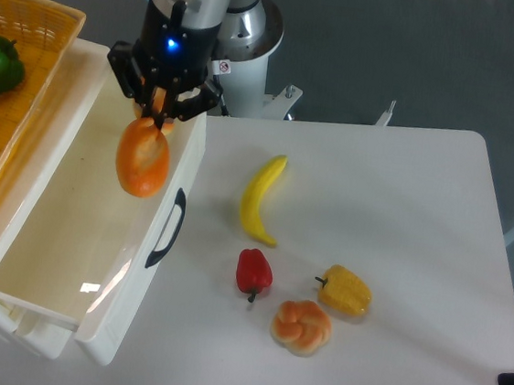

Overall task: Place the long bread in the upper white drawer
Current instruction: 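Lower the bread into the drawer and open the gripper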

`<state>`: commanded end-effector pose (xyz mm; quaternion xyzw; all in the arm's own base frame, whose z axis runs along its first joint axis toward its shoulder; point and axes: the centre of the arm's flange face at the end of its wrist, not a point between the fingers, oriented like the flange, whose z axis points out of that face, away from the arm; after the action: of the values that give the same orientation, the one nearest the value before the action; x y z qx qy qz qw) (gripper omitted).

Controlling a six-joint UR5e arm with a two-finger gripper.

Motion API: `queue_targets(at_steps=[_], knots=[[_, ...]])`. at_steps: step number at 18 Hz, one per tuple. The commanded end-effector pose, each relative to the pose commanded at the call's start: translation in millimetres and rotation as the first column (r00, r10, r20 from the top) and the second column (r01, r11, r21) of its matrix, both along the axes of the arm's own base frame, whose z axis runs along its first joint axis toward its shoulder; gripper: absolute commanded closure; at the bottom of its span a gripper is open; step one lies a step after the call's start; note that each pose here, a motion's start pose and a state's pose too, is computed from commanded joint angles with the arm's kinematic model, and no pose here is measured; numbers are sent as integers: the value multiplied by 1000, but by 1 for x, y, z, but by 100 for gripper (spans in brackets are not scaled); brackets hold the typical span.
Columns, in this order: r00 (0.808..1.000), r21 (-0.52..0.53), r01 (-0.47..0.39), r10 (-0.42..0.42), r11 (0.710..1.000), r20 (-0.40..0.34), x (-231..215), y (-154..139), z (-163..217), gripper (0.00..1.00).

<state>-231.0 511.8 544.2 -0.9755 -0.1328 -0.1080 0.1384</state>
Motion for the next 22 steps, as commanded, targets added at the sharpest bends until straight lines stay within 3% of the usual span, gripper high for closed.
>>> queue_targets(at_steps=[13, 20, 22], knots=[[998, -47, 53, -51, 997, 42, 17, 24, -44, 100], [996, -60, 78, -75, 995, 53, 18, 42, -66, 86], [995, -61, 85, -82, 995, 49, 18, 42, -66, 69]])
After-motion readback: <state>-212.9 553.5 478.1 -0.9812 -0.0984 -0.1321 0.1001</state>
